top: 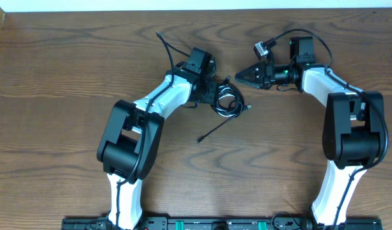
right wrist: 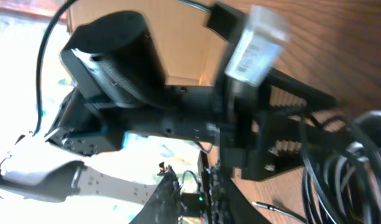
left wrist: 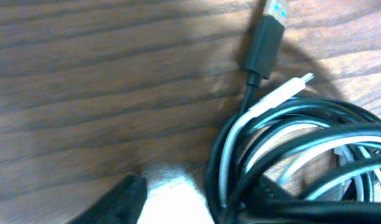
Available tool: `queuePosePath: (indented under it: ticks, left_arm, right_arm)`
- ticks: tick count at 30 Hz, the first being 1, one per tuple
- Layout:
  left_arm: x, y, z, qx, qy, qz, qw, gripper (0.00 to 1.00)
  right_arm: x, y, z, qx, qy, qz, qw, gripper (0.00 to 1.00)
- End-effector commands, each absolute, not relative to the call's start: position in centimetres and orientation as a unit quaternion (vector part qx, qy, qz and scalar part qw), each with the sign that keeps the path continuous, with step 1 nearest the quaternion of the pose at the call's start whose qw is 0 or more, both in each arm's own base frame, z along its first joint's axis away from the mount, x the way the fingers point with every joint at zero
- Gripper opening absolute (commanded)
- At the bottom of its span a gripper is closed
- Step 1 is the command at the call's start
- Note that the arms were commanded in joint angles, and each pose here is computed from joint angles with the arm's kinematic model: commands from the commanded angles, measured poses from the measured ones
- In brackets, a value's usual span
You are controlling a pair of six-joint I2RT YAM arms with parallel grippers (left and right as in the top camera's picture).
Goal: Untangle cables
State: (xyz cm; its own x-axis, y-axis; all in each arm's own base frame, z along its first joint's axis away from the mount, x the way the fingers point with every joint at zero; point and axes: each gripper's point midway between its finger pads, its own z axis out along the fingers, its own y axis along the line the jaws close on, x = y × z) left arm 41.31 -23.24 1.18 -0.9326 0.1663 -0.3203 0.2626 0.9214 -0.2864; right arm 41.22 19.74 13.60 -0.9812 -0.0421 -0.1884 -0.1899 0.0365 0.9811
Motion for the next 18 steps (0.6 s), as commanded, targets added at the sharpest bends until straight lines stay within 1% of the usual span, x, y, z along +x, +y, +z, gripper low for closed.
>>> queuePosePath:
  ticks: [1, 4, 6, 10, 17, 18]
  left_arm:
    - [42.5, -22.8, 6.3, 0.107, 0.959, -0.17, 0.197, 0.63]
    - [42.0, -22.6, 9.0, 0.108, 0.956, -0.175, 0.21, 0.64]
    - [41.3, -22.3, 9.5, 0.096, 0.959, -0.175, 0.202, 0.64]
    - [39.6, -21.7, 8.2, 0.074, 0.971, -0.167, 0.156, 0.64]
    - [39.0, -23.4, 5.7, 0.081, 0.968, -0.205, 0.117, 0.64]
    - [38.7, -23.4, 4.7, 0.075, 0.971, -0.203, 0.101, 0.64]
  right_arm:
    - [41.9, 19.1, 12.6, -0.084, 0.754, 0.644, 0.094, 0.18]
    - [42.3, 18.4, 9.6, -0.066, 0.807, 0.578, 0.102, 0.19]
    - [42.2, 17.8, 8.1, -0.063, 0.832, 0.541, 0.103, 0.18]
    - [40.4, 16.8, 5.8, -0.073, 0.866, 0.489, 0.079, 0.15]
    - [37.4, 17.3, 4.9, -0.084, 0.877, 0.473, 0.023, 0.15]
    - [36.7, 17.6, 4.6, -0.082, 0.882, 0.464, 0.006, 0.15]
